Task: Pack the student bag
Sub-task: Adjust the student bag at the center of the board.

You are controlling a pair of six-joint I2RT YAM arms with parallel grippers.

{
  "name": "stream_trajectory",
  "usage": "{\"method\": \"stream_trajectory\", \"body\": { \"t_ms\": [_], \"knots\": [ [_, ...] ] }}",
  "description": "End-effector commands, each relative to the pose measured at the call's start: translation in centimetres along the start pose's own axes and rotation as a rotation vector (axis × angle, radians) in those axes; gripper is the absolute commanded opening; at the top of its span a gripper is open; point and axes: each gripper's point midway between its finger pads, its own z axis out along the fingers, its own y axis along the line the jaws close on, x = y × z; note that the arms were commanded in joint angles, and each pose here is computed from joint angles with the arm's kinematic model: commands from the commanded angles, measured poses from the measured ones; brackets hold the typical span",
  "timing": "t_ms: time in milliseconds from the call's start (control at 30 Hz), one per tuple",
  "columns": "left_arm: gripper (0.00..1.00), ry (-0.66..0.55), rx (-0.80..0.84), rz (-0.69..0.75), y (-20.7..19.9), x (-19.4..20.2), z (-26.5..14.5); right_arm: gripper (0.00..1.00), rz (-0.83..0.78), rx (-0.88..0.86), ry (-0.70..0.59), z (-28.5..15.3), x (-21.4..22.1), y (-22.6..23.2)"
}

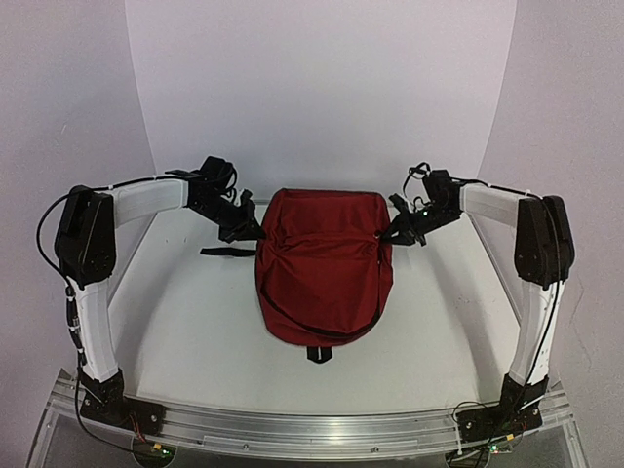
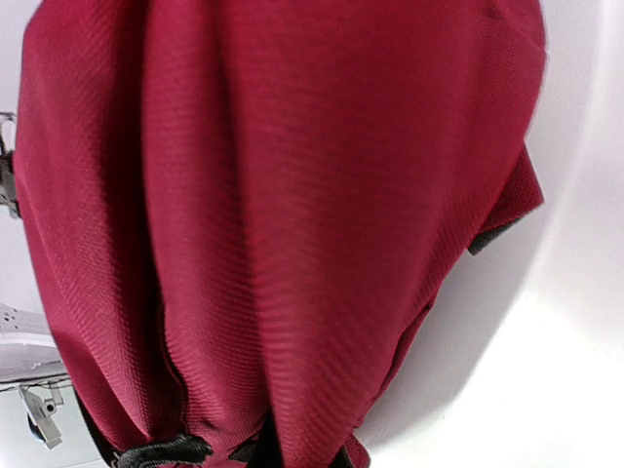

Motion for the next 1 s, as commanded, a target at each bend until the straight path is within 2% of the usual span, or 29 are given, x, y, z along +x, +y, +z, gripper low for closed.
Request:
{"method": "stream_trajectory", "body": {
  "t_ms": [0,100,300,367,433,500,567,667,767,833,867,967],
  "knots": [
    [0.0,-0.203,0.203,0.141,-9.0,-4.4,-7.9,0.0,-0.282,-0.164,-0.232,-6.8,-6.2,11.1],
    [0.0,-0.175,0.188,0.106,-7.9,-4.5,-6.4,0.0,-0.233,-0.124,-0.207,-4.9,-6.0,8.6],
    [0.0,-0.127,0.105,0.016,-3.1,-3.8,-1.9,0.0,-0.208,-0.006,-0.168,-1.3,-5.7,3.9],
    [0.0,-0.101,0.088,-0.009,-1.8,-3.4,-0.6,0.06,-0.207,0.042,-0.156,-0.3,-5.4,2.1],
    [0.01,-0.086,0.044,-0.038,-0.3,-3.1,0.3,0.17,-0.199,0.075,-0.142,0.4,-5.1,0.8],
    [0.15,-0.077,-0.042,-0.076,1.9,-2.7,0.8,0.38,-0.188,0.082,-0.123,0.9,-4.4,0.1],
    [0.36,-0.06,-0.071,-0.097,3.0,-2.5,0.8,0.55,-0.174,0.095,-0.108,0.9,-3.3,-0.3],
    [0.59,-0.088,-0.085,-0.081,2.7,-2.6,-0.6,0.68,-0.178,0.095,-0.104,-0.2,-2.1,0.4],
    [0.77,-0.109,-0.11,-0.058,2.4,-2.5,-2.5,0.8,-0.207,0.101,-0.126,-1.7,-1.7,1.8],
    [0.96,-0.118,-0.113,-0.041,2.0,-2.4,-3.8,0.91,-0.224,0.108,-0.141,-2.9,-1.6,2.5],
    [0.99,-0.123,-0.122,-0.03,1.7,-2.3,-4.6,0.97,-0.238,0.117,-0.153,-3.6,-1.6,2.9],
    [1.0,-0.151,-0.166,-0.014,1.3,-2.6,-7.5,0.98,-0.284,0.156,-0.196,-5.9,-2.1,3.7]
  ]
}}
